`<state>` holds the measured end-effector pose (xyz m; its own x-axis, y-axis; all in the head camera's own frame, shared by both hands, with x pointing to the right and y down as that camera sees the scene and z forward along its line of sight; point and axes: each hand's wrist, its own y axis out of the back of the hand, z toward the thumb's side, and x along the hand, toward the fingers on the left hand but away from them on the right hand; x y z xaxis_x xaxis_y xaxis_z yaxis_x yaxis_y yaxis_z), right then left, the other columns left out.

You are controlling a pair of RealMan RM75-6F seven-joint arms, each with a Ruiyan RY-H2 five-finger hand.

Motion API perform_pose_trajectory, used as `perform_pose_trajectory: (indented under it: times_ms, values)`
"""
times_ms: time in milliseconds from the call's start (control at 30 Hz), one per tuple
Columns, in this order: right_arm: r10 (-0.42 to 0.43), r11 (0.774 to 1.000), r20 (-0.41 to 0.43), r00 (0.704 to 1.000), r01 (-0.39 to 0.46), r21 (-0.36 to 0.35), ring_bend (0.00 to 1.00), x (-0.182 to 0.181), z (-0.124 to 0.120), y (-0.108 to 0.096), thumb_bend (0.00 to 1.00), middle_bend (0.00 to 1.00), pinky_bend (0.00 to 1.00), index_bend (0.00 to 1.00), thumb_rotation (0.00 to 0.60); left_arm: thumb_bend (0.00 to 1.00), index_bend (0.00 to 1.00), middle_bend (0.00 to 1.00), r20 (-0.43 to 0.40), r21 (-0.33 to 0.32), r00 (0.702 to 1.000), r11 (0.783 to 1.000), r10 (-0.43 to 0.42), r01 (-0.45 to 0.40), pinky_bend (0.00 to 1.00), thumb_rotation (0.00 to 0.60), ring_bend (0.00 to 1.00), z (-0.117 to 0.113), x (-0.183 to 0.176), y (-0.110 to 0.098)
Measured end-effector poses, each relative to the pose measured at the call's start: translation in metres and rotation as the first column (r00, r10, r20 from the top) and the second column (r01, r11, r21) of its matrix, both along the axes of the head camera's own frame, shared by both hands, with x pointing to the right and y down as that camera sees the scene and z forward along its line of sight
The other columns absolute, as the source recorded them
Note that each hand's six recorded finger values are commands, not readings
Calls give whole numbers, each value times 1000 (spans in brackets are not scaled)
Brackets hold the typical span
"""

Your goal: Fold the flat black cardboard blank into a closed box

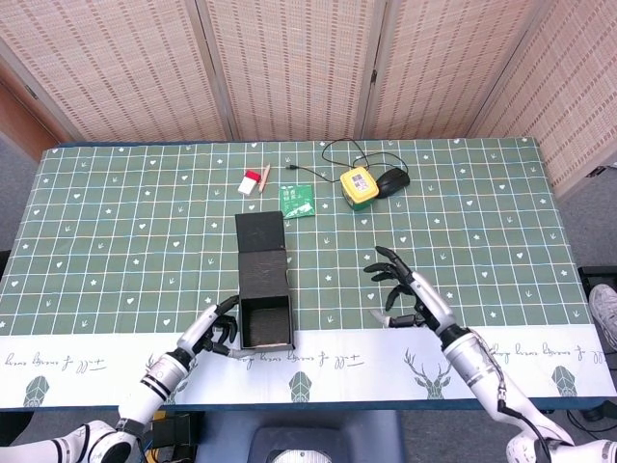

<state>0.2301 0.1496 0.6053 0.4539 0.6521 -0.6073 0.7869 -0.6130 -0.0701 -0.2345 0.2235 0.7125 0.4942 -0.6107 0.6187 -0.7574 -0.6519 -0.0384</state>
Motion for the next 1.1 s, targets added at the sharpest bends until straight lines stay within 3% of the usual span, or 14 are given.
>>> perform_pose_trajectory:
  times_ms: [133,267,400,833,1100]
  values:
    - [79,988,138,987,-59,-145,0,-12,8,0,137,0,101,0,600,20,291,319,-8,17,1000,1000,7,-7,803,600,671,-6,2,-6]
    - [184,950,265,947,-101,-297,0,-27,21,-3,83,0,92,0,600,20,291,318,-5,48,1000,998,29,-29,803,600,671,-13,5,-12]
    - [236,917,340,910,-93,-389,0,-45,36,-9,42,0,92,0,600,20,292,319,-16,54,999,998,32,-31,804,600,670,-21,9,-17]
    - [304,879,490,817,-42,-475,0,-97,62,-29,0,0,86,0,600,19,292,318,-50,63,998,997,44,-41,807,600,670,-42,25,-23]
    - [273,894,565,778,11,-447,0,-123,67,-36,0,0,84,0,600,20,292,319,-48,51,997,997,63,-60,808,600,670,-43,32,-21]
